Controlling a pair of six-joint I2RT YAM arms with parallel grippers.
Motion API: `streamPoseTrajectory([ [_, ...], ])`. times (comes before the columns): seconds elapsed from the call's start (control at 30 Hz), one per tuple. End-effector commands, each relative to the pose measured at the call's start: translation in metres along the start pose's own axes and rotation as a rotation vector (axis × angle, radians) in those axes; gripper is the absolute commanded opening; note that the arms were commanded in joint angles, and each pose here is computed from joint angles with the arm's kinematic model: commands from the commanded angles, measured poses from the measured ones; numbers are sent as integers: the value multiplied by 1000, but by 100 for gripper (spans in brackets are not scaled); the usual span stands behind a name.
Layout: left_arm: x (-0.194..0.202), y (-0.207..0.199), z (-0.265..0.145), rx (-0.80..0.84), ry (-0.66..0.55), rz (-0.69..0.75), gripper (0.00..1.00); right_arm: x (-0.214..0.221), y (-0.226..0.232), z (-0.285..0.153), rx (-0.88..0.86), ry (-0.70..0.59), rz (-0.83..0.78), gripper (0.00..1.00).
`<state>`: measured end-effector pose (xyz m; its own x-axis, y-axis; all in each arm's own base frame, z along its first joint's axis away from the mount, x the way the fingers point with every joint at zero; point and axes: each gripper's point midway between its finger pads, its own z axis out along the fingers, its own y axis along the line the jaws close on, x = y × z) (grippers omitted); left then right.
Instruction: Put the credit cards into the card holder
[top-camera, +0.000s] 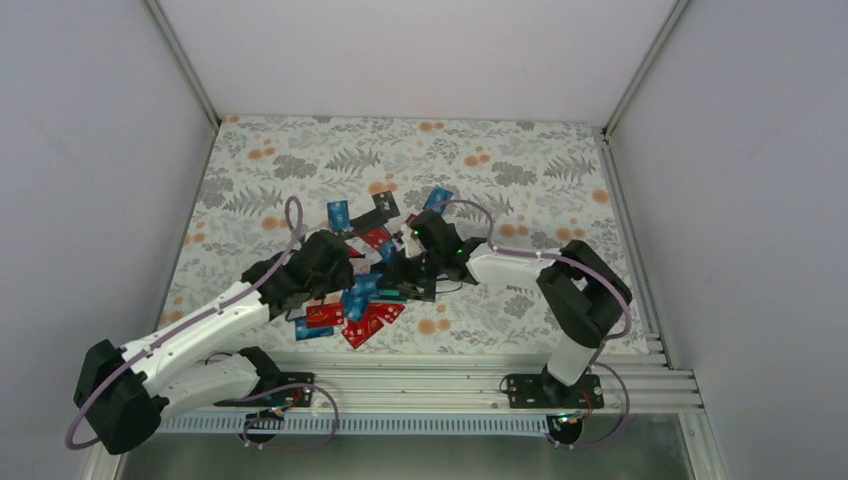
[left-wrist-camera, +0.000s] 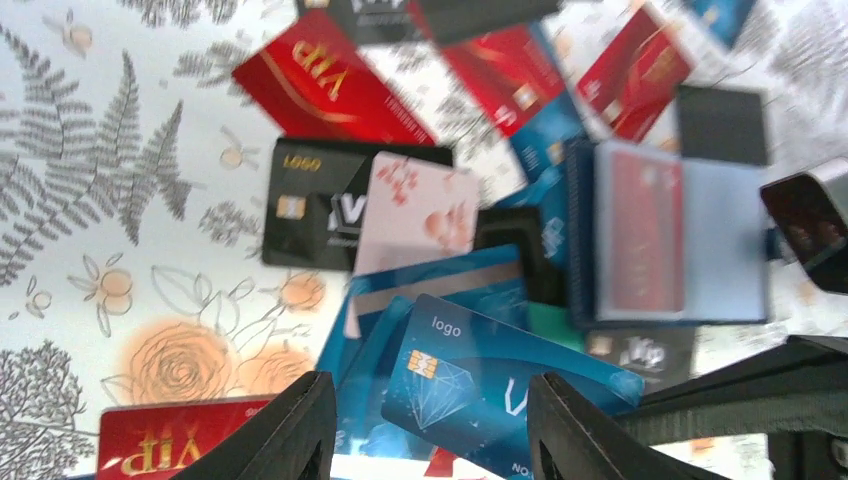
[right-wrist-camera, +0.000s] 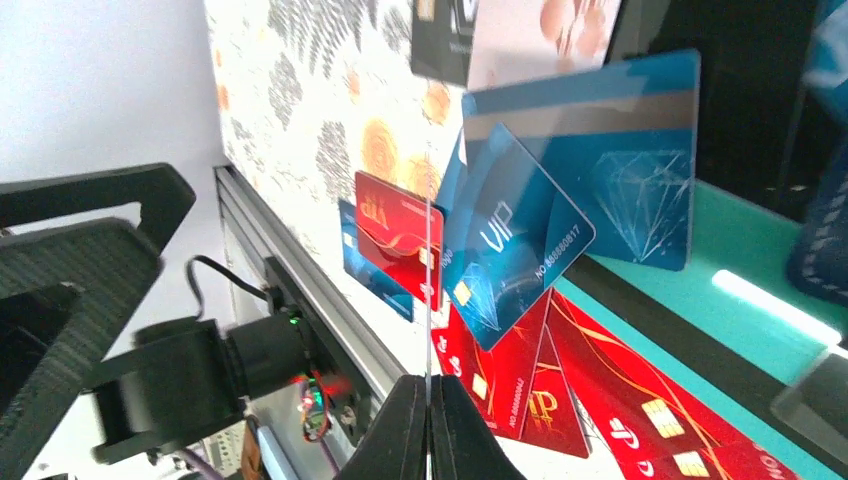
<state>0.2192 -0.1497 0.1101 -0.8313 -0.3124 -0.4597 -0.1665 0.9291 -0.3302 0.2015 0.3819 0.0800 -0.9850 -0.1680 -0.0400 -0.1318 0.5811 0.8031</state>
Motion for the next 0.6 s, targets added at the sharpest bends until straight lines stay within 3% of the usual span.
streamPoseTrajectory([
  [0.0,-28,-19,-27,58,-91,33,50,-20,26,-40,-91,-85,-41,4],
  [0.2,-58,-64,-56,263,-191,9,51,-58,45,-103,-186,-266,-4,4],
  [0.3,-69,-89,-64,375,-226,9,57,-76,57,-133,-244,-351,23,4],
  [0.57,-107,-149,-100,618,-341,0,59,-92,89,-191,-399,-492,63,4],
])
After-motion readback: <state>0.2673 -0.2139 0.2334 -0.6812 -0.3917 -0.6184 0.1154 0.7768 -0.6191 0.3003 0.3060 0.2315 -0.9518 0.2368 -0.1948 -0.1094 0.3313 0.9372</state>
